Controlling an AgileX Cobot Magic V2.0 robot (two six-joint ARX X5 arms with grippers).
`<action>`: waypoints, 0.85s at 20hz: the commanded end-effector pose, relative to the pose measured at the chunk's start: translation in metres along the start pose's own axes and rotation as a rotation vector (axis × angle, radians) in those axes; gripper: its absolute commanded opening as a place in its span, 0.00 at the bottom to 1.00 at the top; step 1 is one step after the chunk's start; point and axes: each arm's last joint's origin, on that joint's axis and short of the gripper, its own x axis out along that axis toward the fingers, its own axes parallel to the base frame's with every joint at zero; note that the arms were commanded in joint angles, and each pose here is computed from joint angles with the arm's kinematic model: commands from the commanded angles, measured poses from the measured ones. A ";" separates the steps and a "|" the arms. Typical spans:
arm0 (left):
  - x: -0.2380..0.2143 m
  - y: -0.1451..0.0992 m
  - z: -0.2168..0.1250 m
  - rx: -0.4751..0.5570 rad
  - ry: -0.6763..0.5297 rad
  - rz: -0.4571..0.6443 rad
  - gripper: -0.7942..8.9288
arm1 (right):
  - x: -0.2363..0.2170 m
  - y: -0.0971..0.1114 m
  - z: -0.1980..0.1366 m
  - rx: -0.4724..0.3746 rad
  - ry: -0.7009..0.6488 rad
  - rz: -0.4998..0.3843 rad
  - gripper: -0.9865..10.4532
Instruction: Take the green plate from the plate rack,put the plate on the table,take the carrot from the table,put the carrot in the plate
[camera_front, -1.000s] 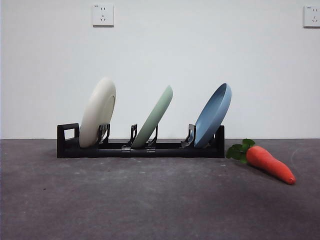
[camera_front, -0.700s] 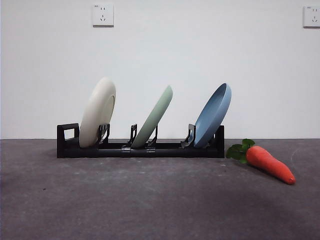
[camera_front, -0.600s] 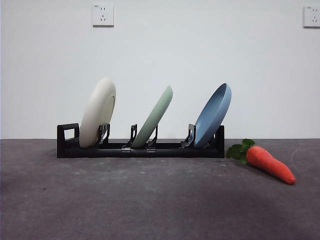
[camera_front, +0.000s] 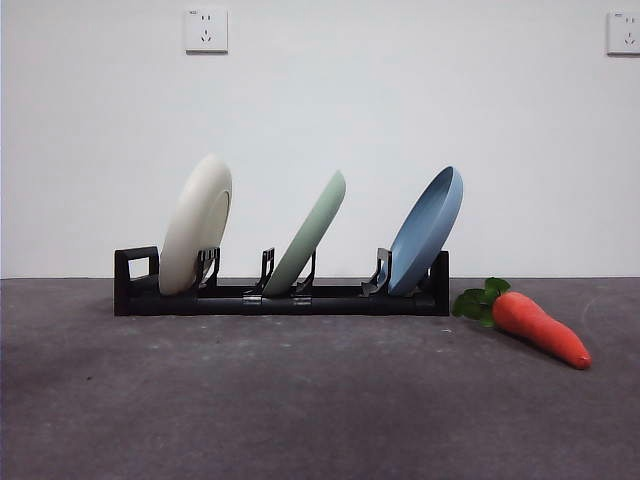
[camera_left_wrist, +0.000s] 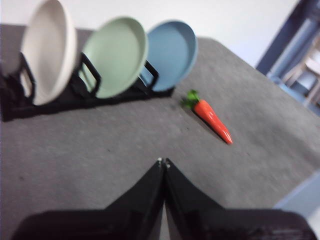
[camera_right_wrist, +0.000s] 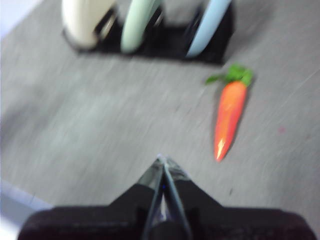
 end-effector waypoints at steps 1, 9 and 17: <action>-0.001 -0.002 0.006 0.067 0.042 -0.022 0.07 | -0.001 0.002 0.004 -0.041 0.055 0.038 0.08; -0.002 -0.003 0.009 0.058 0.074 -0.014 0.55 | 0.001 0.001 0.006 -0.013 0.085 0.048 0.47; 0.000 -0.002 0.016 0.045 0.047 -0.017 0.73 | 0.001 0.001 0.005 0.005 0.085 0.048 0.66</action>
